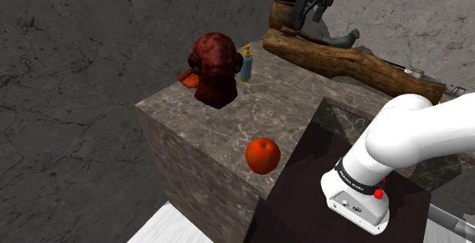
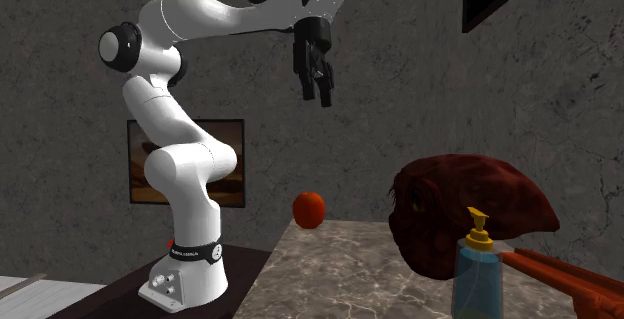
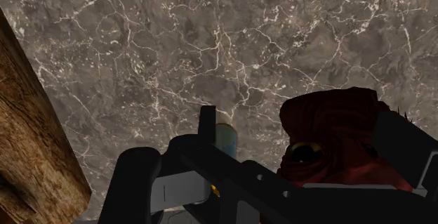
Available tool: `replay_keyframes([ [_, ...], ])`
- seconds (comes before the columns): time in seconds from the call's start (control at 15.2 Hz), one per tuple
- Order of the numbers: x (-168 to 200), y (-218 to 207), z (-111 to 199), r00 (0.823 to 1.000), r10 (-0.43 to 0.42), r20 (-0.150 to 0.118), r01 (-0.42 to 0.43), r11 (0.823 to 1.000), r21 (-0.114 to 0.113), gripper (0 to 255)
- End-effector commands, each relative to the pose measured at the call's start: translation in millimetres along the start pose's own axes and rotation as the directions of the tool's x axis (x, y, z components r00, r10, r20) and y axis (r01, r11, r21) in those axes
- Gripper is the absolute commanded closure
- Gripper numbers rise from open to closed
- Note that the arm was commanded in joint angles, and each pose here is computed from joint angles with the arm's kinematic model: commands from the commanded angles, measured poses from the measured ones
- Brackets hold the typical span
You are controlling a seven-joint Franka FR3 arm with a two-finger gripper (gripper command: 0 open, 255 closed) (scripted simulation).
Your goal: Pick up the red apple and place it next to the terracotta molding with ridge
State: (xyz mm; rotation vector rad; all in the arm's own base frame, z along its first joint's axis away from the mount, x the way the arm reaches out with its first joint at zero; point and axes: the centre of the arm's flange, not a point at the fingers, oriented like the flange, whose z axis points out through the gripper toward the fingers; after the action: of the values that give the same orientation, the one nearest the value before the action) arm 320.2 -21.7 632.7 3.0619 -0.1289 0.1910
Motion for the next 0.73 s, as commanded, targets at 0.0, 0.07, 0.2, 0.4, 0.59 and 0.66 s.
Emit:
replay_keyframes([
  [0.0,0.0,0.0,0.0,1.0,0.0,0.0,0.0,1.0,0.0,0],
  [0.07,-4.9,-11.6,5.4,1.0,-0.015,-0.001,0.015,1.0,-0.003,0],
  [0.2,-15.0,-34.4,16.3,0.999,-0.044,-0.004,0.044,0.999,-0.009,0],
  [0.4,-31.5,-68.0,32.9,0.996,-0.089,-0.008,0.089,0.996,-0.017,0],
  [0.59,-49.4,-100.7,49.9,0.991,-0.133,-0.012,0.133,0.991,-0.026,0],
  [0.66,-55.7,-111.4,55.7,0.989,-0.148,-0.013,0.148,0.989,-0.029,0],
])
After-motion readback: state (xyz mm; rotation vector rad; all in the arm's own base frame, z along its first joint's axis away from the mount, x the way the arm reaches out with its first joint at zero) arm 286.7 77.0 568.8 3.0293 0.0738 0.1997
